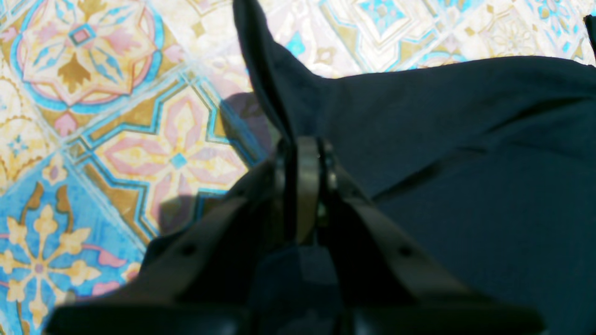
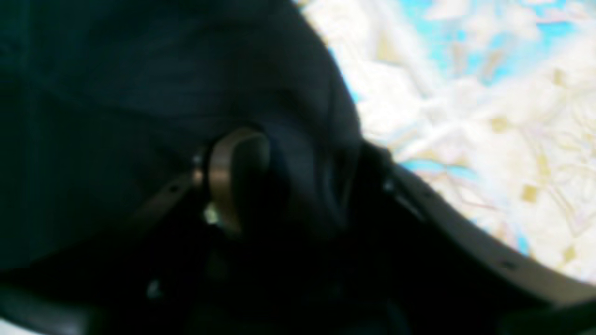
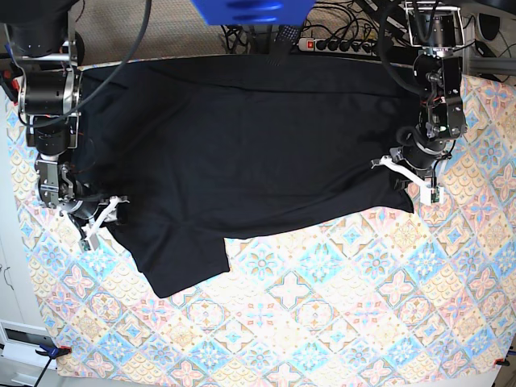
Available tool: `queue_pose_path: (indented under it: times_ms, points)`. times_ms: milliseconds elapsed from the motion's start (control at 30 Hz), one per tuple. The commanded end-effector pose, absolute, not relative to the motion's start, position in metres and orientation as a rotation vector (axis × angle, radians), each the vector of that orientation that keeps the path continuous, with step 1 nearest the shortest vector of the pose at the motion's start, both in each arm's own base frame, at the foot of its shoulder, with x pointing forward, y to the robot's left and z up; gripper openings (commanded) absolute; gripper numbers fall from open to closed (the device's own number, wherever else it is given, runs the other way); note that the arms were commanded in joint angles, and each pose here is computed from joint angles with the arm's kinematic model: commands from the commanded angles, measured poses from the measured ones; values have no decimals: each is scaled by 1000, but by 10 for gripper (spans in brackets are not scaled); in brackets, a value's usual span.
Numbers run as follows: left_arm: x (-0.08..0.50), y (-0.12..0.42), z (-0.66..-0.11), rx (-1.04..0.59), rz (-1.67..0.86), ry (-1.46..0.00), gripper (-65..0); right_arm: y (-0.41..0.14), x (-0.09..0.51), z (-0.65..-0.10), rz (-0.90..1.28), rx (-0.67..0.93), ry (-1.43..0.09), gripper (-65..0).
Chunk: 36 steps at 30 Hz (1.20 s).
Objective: Fold the T-shirt properly
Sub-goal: 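Grasp the mid-body edges and fold them over toward the collar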
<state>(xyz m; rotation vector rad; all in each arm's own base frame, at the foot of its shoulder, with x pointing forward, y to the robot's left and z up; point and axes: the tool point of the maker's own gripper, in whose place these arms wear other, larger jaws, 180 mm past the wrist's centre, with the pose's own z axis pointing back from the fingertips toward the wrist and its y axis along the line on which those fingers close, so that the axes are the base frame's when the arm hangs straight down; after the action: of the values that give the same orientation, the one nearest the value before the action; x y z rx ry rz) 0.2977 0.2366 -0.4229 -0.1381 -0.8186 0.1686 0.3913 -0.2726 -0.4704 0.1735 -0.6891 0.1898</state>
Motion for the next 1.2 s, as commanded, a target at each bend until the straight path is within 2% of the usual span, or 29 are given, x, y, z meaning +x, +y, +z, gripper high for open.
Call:
queue_pose_path:
  times_ms: [0,133,267,467,733,1167]
  points:
    - [308,241,-409,-131,158,-869,-650,-282,408,-451,188,160,-747,-421]
    - [308,241,-409,-131,158,-869,-650,-282,412,-447,181,163,-777,-553]
    - [308,241,-409,-131,158,-869,-650,-282,419,-439,180,165,-827,-619]
    - [309,240,-405,-132,154,-879,-650,-299,431,-412,223,117,-887,-634]
    - [301,241,-374,-113,125,-955,-650,-296,397,-414,340,70,-857,-635]
    - [266,251,-368,-68,89,-937,-650,-327,332,-396,311,-38,-860,-635]
